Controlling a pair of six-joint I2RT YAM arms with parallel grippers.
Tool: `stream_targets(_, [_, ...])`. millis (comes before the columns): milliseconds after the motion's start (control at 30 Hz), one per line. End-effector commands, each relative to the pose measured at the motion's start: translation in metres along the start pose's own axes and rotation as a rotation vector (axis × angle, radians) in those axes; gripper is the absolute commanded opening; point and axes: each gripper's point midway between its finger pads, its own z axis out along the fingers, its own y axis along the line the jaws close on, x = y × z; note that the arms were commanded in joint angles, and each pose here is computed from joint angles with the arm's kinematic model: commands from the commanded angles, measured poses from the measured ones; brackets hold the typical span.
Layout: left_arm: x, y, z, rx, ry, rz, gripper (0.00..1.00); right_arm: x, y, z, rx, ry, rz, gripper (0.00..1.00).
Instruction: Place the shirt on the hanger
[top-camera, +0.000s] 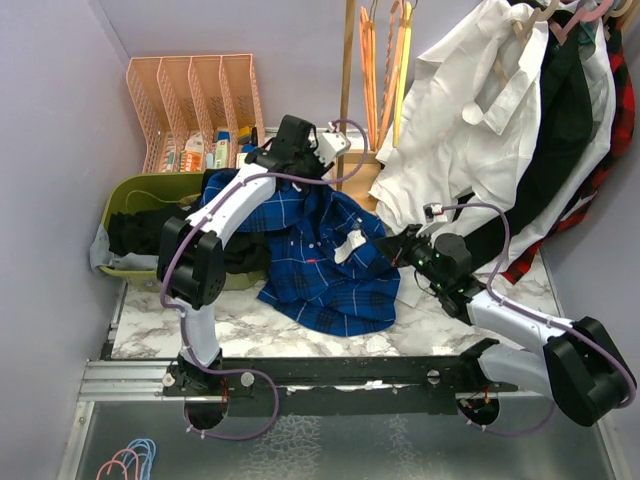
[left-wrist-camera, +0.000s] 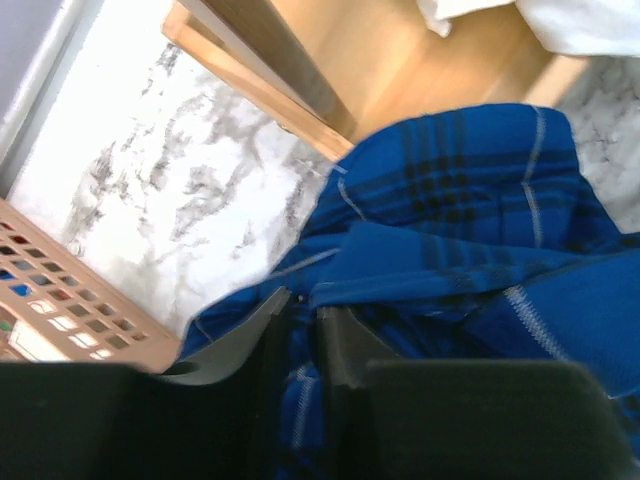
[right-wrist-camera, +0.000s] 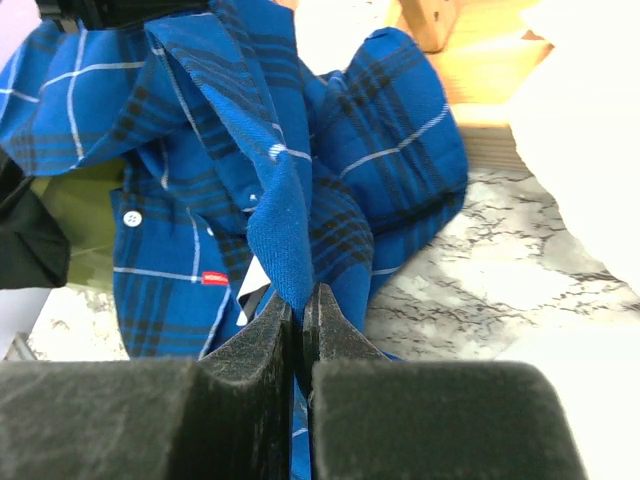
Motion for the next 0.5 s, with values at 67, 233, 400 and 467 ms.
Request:
stream_targets(67, [-0.014, 0.046, -0.019, -0.157, 0.071, -0.050, 0.91, 0.000, -0.024, 0.006, 0.077, 0.006, 0.032, 0.01])
stream_targets(233, [-0.028, 0.042, -0.068, -0.087, 0.114, -0.007, 0.99, 0.005, -0.036, 0.008, 0.104, 0.033, 0.034, 0.01])
stream_targets(400, [-0.016, -0.002, -0.124, 0.134, 0.189, 0.080, 0.99, 0.000, -0.038, 0.006, 0.104, 0.041, -0.011, 0.56])
stream_targets(467, [-0.002, -0.013, -0.137, 0.178, 0.249, 0.076, 0.99, -0.006, -0.038, 0.004, 0.107, 0.026, -0.033, 0.64])
